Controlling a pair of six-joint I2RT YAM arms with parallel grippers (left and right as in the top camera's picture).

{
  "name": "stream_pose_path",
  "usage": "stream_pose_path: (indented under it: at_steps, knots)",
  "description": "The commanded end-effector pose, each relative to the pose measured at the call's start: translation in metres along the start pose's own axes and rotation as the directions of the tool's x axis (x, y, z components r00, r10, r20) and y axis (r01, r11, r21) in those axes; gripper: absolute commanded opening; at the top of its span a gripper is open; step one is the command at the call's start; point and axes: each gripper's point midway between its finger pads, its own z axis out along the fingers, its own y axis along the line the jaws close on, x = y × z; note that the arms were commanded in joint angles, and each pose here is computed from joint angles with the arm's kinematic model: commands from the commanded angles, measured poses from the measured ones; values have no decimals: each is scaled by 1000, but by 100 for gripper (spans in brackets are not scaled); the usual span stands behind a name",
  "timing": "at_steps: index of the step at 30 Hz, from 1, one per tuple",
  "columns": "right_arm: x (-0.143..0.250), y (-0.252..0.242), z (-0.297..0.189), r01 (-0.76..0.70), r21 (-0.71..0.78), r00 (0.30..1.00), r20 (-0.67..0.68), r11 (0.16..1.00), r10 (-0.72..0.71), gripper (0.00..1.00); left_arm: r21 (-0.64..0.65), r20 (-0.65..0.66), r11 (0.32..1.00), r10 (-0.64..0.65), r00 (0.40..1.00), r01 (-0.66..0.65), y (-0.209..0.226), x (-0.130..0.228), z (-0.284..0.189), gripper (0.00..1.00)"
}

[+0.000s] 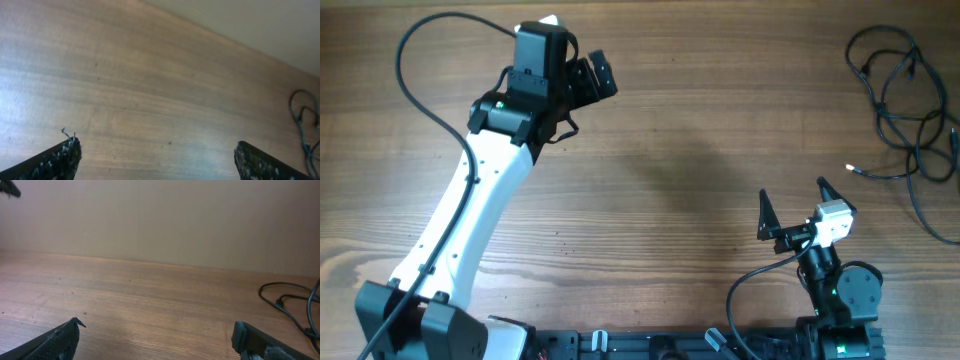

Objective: Untangle cables

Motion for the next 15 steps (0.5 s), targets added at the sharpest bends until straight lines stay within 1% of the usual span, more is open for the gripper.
stream_pose_path:
  at_steps: [1,6,10,13,15]
  knots:
    - [1,1,0,-15,-5,1000,-2,1000,15,100,47,87,998,29,996,-33,-1,-5,-14,100]
    - [1,1,0,-15,-5,1000,-2,1000,15,100,99,190,994,17,982,-36,9,5,-26,100]
    - [1,1,0,-15,-5,1000,-2,1000,15,100,115,254,993,1,967,-31,40,38,-49,100]
    - [1,1,0,-15,-5,1000,-2,1000,15,100,129,306,989,29,951,-72,54,53,-68,100]
    - [1,1,0,-15,-5,1000,-2,1000,15,100,137,374,986,38,926,-95,67,62,-83,100]
